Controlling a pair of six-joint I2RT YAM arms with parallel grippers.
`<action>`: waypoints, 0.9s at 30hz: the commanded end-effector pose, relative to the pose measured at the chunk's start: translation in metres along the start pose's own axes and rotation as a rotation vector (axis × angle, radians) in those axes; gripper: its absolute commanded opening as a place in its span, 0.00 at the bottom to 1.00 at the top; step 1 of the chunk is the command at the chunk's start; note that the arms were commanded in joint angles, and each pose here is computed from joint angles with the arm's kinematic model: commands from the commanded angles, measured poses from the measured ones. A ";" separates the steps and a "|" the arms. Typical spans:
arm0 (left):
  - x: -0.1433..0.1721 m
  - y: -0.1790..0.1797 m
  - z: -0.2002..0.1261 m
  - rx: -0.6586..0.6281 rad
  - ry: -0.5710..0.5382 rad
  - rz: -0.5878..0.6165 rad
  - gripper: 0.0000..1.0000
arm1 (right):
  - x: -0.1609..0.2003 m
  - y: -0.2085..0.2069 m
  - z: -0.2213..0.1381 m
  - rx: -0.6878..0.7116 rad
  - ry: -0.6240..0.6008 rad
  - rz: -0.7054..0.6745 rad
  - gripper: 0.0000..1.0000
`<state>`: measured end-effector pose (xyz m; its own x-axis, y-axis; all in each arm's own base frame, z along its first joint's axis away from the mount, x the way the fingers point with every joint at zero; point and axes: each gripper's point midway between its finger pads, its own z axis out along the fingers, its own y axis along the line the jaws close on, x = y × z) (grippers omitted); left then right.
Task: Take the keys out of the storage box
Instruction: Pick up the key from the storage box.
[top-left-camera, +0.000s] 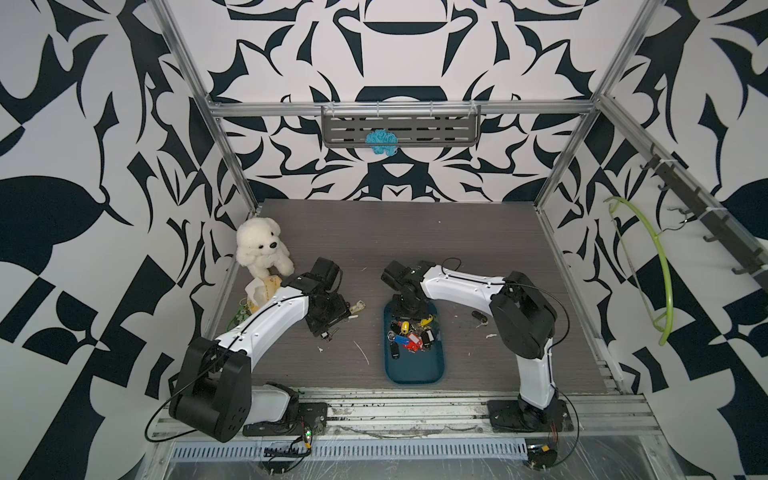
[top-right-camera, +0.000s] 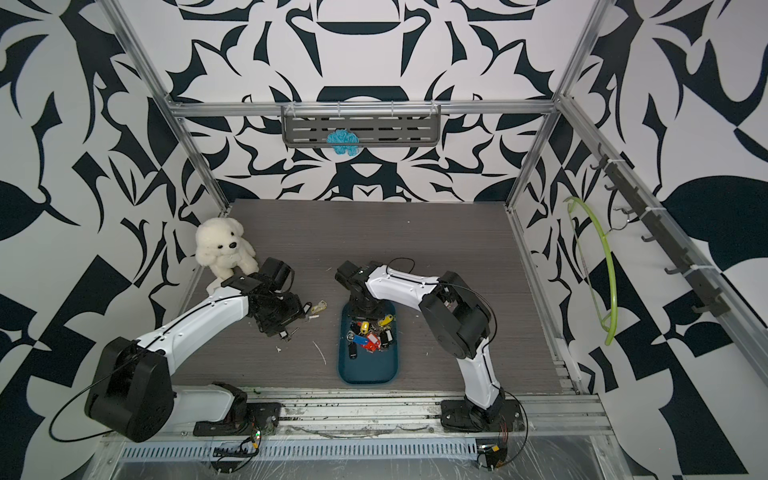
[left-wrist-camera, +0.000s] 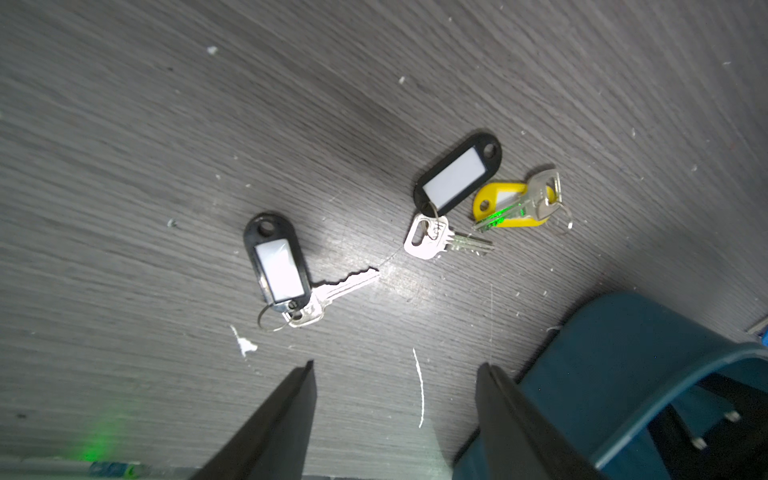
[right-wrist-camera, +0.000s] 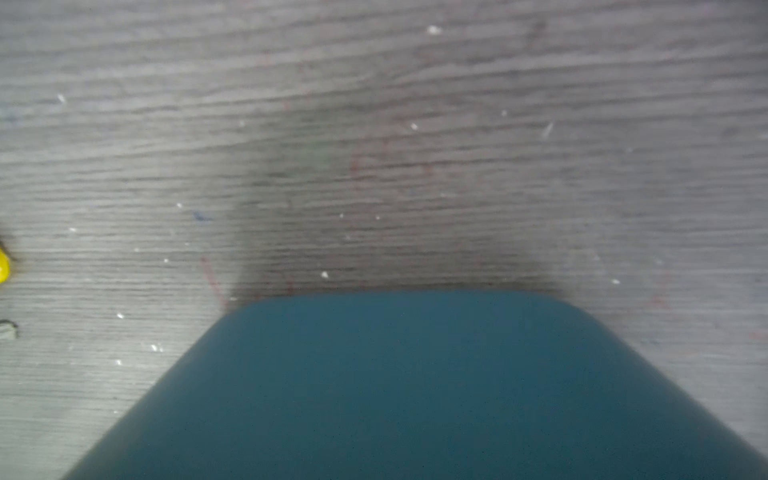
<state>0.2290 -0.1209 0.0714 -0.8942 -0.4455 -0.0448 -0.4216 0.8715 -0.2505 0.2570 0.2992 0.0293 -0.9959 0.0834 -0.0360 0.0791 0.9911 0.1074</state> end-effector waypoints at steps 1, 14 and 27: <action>0.008 0.009 0.003 -0.023 0.026 0.002 0.68 | -0.001 -0.010 -0.026 0.019 -0.035 0.001 0.04; 0.008 0.008 0.002 -0.016 0.030 -0.001 0.68 | -0.002 -0.003 -0.067 -0.063 -0.085 -0.025 0.05; 0.002 -0.003 -0.021 0.056 -0.038 0.023 0.67 | -0.008 -0.001 -0.100 -0.155 -0.139 -0.030 0.03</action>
<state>0.2290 -0.1210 0.0807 -0.8928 -0.4455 -0.0670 -0.4126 0.8683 -0.2755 0.2567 0.2976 0.0971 -0.9903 0.0727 -0.1186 0.0445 0.9734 0.2249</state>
